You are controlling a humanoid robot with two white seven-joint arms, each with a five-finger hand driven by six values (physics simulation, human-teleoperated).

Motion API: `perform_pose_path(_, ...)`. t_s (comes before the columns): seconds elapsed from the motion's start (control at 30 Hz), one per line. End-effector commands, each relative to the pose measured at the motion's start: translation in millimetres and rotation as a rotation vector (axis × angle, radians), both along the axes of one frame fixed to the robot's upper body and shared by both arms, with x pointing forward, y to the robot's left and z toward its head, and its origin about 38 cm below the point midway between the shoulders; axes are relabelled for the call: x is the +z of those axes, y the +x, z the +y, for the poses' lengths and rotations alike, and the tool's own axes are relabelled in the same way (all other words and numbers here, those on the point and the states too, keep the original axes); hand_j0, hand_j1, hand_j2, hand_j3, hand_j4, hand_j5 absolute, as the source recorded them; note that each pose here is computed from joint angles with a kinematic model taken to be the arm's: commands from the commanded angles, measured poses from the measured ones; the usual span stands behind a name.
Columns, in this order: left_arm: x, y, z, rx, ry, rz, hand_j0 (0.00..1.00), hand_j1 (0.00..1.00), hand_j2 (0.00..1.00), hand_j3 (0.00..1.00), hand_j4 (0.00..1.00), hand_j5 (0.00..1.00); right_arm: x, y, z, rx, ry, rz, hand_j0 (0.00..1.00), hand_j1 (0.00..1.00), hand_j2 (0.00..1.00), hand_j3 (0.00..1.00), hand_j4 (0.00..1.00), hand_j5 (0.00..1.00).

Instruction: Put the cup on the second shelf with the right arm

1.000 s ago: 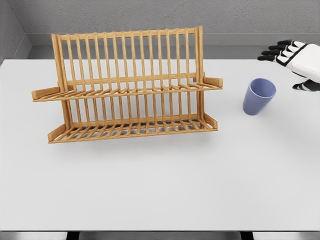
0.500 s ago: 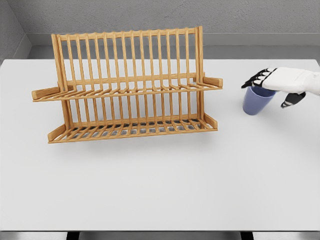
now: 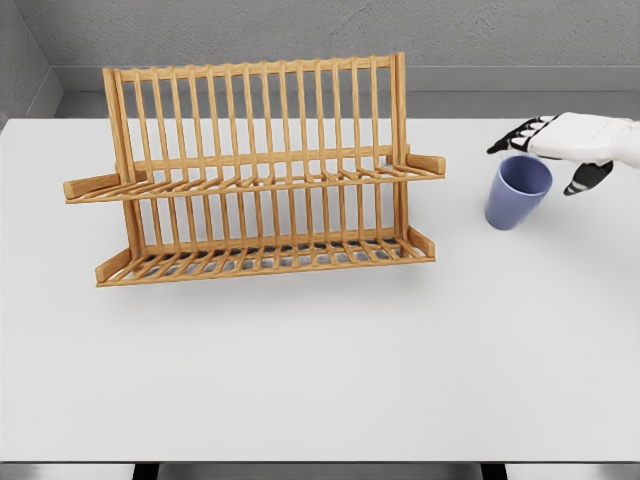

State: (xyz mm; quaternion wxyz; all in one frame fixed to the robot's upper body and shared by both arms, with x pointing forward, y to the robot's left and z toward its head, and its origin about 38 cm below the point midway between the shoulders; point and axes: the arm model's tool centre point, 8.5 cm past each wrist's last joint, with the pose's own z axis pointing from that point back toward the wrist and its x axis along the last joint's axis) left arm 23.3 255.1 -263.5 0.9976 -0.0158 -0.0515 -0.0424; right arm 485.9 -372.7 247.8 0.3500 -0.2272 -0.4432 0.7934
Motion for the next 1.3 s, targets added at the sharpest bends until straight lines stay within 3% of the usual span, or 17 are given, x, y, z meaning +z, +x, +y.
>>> perform_pose_path(0.0, 0.0, 0.0, 0.0, 0.000, 0.000, 0.000, 1.00, 1.00, 1.00, 1.00, 1.00, 1.00, -13.1, 5.2, 3.0, -0.013, 0.011, 0.031, 1.00, 1.00, 1.00, 1.00, 1.00, 1.00)
perform_pose_path(0.47, 0.0, 0.0, 0.0, 0.000, 0.000, 0.000, 1.00, 1.00, 1.00, 1.00, 1.00, 1.00, -21.9, 3.8, 6.4, -0.002, -0.005, 0.055, 1.00, 1.00, 1.00, 1.00, 1.00, 1.00)
perform_pose_path(0.57, 0.0, 0.0, 0.0, -0.001, 0.000, 0.000, 1.00, 1.00, 1.00, 1.00, 1.00, 1.00, -24.4, 3.2, 8.9, 0.006, -0.009, 0.060, 0.71, 0.71, 0.71, 0.71, 0.71, 0.71)
perform_pose_path(0.9, 0.0, 0.0, 0.0, 0.000, 0.000, 0.000, 1.00, 1.00, 1.00, 1.00, 1.00, 1.00, -23.4, 3.3, 8.3, 0.005, -0.010, 0.059, 0.66, 0.66, 0.66, 0.66, 0.66, 0.66)
perform_pose_path(1.27, 0.0, 0.0, 0.0, 0.000, 0.000, 0.000, 1.00, 1.00, 1.00, 1.00, 1.00, 1.00, -5.0, 7.5, 8.5, 0.005, 0.006, 0.019, 0.60, 0.60, 0.60, 0.60, 0.60, 0.60)
